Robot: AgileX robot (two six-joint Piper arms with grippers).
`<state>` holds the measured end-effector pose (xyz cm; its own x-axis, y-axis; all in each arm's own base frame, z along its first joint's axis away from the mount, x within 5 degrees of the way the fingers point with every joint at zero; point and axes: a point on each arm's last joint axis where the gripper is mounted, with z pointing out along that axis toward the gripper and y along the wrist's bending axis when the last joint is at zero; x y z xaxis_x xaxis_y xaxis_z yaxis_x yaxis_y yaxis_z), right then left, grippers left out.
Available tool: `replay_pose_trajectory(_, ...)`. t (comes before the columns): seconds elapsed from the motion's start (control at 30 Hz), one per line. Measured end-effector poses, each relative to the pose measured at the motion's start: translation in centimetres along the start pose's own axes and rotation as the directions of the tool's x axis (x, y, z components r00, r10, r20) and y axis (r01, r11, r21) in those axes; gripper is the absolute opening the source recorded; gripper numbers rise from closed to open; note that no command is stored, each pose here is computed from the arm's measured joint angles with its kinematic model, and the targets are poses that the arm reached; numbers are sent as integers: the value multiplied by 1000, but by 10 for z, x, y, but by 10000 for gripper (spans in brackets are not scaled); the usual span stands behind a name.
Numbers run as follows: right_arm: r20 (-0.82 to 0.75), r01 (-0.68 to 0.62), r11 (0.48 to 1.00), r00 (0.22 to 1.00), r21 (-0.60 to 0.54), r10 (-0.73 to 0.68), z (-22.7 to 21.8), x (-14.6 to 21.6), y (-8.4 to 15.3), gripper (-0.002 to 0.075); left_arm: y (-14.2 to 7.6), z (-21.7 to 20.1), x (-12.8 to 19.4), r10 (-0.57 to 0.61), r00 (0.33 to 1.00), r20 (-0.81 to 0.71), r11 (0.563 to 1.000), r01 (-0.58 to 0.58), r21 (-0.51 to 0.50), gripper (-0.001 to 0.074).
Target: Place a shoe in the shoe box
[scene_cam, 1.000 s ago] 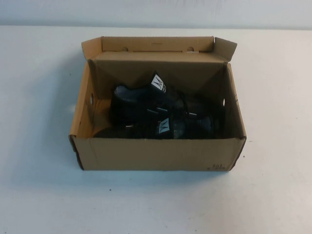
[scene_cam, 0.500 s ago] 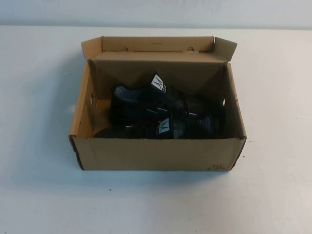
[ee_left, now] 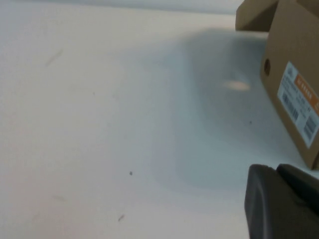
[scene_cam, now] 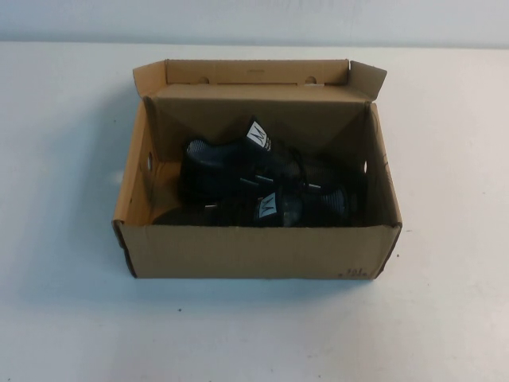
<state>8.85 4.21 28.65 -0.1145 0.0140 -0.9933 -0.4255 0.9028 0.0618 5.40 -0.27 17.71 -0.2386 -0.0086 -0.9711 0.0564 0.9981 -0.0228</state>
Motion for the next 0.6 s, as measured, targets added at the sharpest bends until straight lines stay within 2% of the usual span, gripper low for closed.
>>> replay_pose_trajectory(0.1,-4,0,1000,1000,-1,0,0,0,0,-16,1,0,7,-11,997,-73,1000,11,-7,-1)
replay_pose_trajectory(0.6,-42,0,1000,999,-14,0,0,4,1,-16,1,0,8,-51,996,-78,999,50,-10,-1)
